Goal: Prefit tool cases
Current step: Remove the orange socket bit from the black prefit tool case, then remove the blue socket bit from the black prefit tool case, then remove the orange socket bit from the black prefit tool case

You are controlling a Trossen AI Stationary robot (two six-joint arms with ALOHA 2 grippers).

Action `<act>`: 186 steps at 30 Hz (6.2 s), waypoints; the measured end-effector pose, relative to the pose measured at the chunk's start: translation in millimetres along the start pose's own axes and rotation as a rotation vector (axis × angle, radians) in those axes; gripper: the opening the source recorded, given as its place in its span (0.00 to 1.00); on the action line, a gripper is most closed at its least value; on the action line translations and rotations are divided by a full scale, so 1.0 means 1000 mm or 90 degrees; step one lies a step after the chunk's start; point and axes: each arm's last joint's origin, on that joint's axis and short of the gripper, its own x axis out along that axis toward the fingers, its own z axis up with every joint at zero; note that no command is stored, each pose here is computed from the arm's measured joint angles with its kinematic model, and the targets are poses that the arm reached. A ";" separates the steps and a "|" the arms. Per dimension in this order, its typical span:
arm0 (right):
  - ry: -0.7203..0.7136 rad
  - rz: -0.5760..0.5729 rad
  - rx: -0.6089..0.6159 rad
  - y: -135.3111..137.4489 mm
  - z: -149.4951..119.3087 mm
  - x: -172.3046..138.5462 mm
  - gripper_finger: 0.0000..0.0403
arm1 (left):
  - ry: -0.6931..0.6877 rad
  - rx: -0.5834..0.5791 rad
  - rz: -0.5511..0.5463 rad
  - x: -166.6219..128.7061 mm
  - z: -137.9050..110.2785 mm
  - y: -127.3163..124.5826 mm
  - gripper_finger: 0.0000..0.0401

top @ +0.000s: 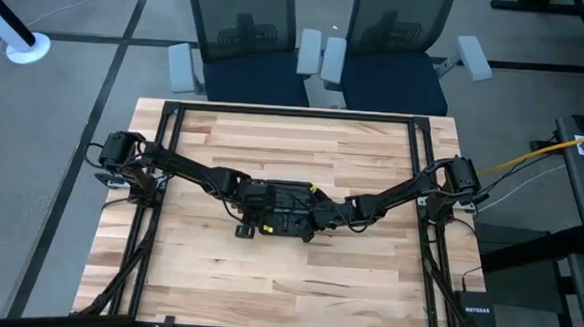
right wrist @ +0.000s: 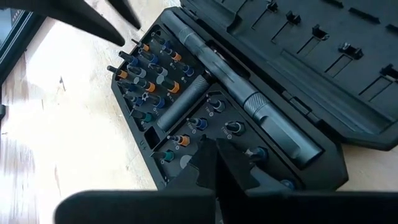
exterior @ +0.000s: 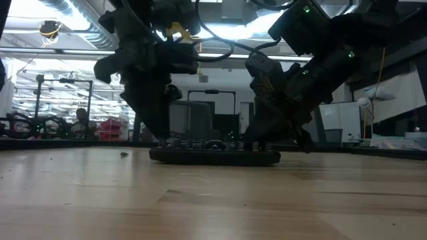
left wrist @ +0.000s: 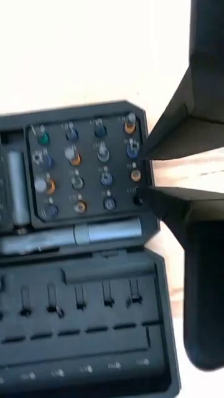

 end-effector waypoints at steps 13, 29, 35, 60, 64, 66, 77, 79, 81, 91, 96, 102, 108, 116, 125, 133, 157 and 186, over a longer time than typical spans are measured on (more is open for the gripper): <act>-0.004 -0.003 -0.001 0.000 0.000 0.000 0.00 | -0.020 0.002 0.005 0.002 0.003 0.007 0.17; -0.005 -0.003 -0.004 0.000 0.000 0.000 0.00 | 0.014 -0.002 -0.006 0.020 0.000 0.007 0.15; -0.006 -0.003 -0.004 0.000 0.000 0.000 0.00 | 0.029 -0.015 -0.004 0.015 0.004 0.008 0.01; -0.005 -0.004 0.008 0.000 0.000 0.000 0.00 | 0.171 0.008 0.047 -0.021 -0.039 0.007 0.00; -0.010 0.004 0.009 0.001 0.001 0.000 0.00 | 0.190 -0.008 0.044 -0.017 -0.047 0.006 0.02; -0.010 0.004 0.009 0.001 0.001 0.000 0.00 | 0.179 -0.018 0.037 -0.017 -0.046 0.006 0.04; -0.011 0.007 0.009 0.001 0.001 0.000 0.00 | 0.151 -0.032 0.022 -0.020 -0.037 0.006 0.31; -0.011 0.007 0.009 0.001 0.001 0.000 0.00 | 0.122 -0.023 -0.016 -0.024 -0.028 0.003 0.35; -0.011 0.008 0.009 0.001 0.001 0.000 0.00 | 0.083 0.002 -0.039 -0.027 -0.019 -0.003 0.37; -0.005 0.015 0.009 0.002 0.001 0.000 0.00 | -0.009 0.057 0.005 -0.014 0.000 -0.013 0.34; -0.005 0.017 0.007 0.002 0.001 0.000 0.00 | -0.032 0.046 0.044 -0.013 0.004 -0.005 0.30; -0.005 0.017 0.007 0.002 0.001 0.000 0.00 | -0.025 0.040 0.028 -0.011 0.003 -0.003 0.23; -0.005 0.017 0.007 0.002 0.001 0.000 0.00 | -0.009 0.054 0.015 -0.007 0.001 -0.008 0.22; -0.008 0.016 0.007 0.002 0.001 0.000 0.00 | 0.008 0.051 0.014 0.005 0.000 -0.008 0.21; -0.010 0.015 0.007 0.002 0.002 0.000 0.00 | -0.002 0.044 -0.015 0.007 0.001 -0.009 0.21; -0.010 0.015 0.007 0.002 0.002 0.000 0.00 | 0.011 0.030 -0.013 0.012 0.000 -0.011 0.17; -0.013 0.012 0.007 0.002 0.002 0.000 0.00 | -0.034 -0.041 0.040 -0.026 0.002 -0.002 0.00; -0.006 0.019 0.007 0.003 0.002 0.000 0.00 | 0.043 -0.054 -0.043 -0.031 -0.027 0.007 0.37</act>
